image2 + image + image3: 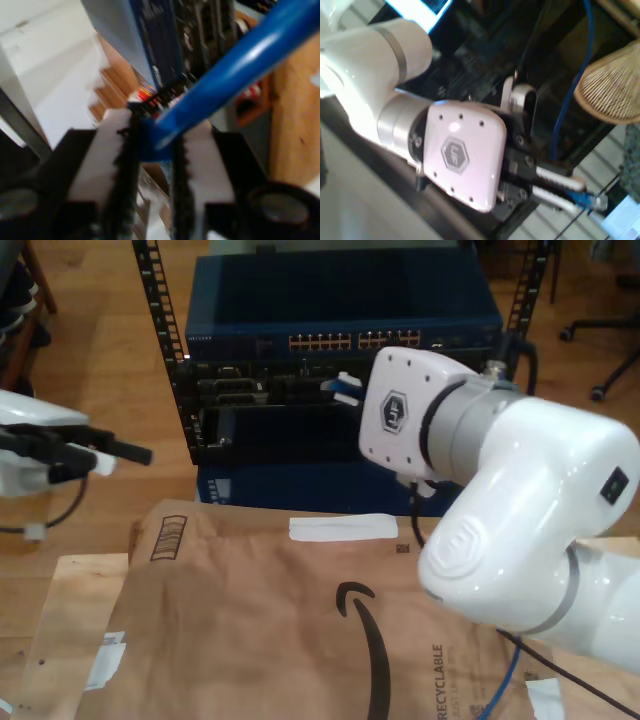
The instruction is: Grab the cable and plug it in
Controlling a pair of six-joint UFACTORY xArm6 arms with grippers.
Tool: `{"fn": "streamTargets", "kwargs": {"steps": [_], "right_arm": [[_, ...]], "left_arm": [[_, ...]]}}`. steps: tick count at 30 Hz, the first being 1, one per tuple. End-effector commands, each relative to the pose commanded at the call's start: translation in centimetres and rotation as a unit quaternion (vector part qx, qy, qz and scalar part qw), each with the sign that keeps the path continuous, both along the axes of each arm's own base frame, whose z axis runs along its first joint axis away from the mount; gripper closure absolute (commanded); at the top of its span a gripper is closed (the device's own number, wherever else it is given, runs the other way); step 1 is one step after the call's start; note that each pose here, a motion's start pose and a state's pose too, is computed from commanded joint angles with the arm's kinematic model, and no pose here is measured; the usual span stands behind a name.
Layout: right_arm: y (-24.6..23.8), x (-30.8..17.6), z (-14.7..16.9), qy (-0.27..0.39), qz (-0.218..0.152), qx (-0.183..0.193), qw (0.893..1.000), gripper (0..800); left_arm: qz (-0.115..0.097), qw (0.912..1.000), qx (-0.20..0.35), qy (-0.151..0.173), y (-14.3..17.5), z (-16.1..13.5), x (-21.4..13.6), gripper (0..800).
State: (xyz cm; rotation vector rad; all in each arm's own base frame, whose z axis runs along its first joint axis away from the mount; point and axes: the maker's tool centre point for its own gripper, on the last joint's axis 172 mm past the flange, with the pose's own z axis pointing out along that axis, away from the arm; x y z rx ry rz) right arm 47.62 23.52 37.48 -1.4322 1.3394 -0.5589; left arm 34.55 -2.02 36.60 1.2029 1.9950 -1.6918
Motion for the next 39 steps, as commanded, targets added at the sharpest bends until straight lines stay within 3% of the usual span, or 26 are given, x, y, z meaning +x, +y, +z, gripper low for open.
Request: {"fn": "streamTargets", "kwargs": {"steps": [5,9,12,17,21,26,29,32,39], "right_arm": [[-3.3,0.3,-2.1,-0.045,-0.044,-0.057,0.996,794],[-6.3,0.6,-2.1,-0.115,-0.090,-0.136,0.980,796],[-6.5,0.5,-2.5,-0.139,-0.103,-0.165,0.971,798],[-7.0,0.2,-2.6,-0.143,-0.117,-0.165,0.969,798],[-7.1,0.1,-2.9,-0.140,-0.118,-0.167,0.969,798],[-7.6,0.1,-3.1,-0.136,-0.124,-0.174,0.967,798],[-7.9,0.1,-3.1,-0.134,-0.128,-0.174,0.967,798],[-8.0,0.0,-3.4,-0.131,-0.129,-0.175,0.967,798],[-8.9,0.1,-3.8,-0.122,-0.143,-0.171,0.967,798]], "left_arm": [[-0.043,0.9946,0.095,0.003,2.5,-1.9,-4.3,5],[-0.081,0.9887,0.126,-0.014,3.6,-2.9,-7.4,3],[-0.104,0.9855,0.132,-0.020,5.1,-4.4,-10.2,2],[-0.088,0.9837,0.145,-0.058,8.4,-7.0,-13.4,2],[-0.090,0.9853,0.128,-0.067,10.0,-9.5,-18.8,2],[-0.107,0.9797,0.143,-0.090,12.0,-12.4,-26.1,2],[-0.084,0.9826,0.132,-0.100,12.6,-14.1,-28.9,2],[-0.075,0.9816,0.139,-0.107,13.4,-16.4,-31.7,2],[-0.049,0.9732,0.170,-0.147,14.0,-22.0,-35.9,2]]}}
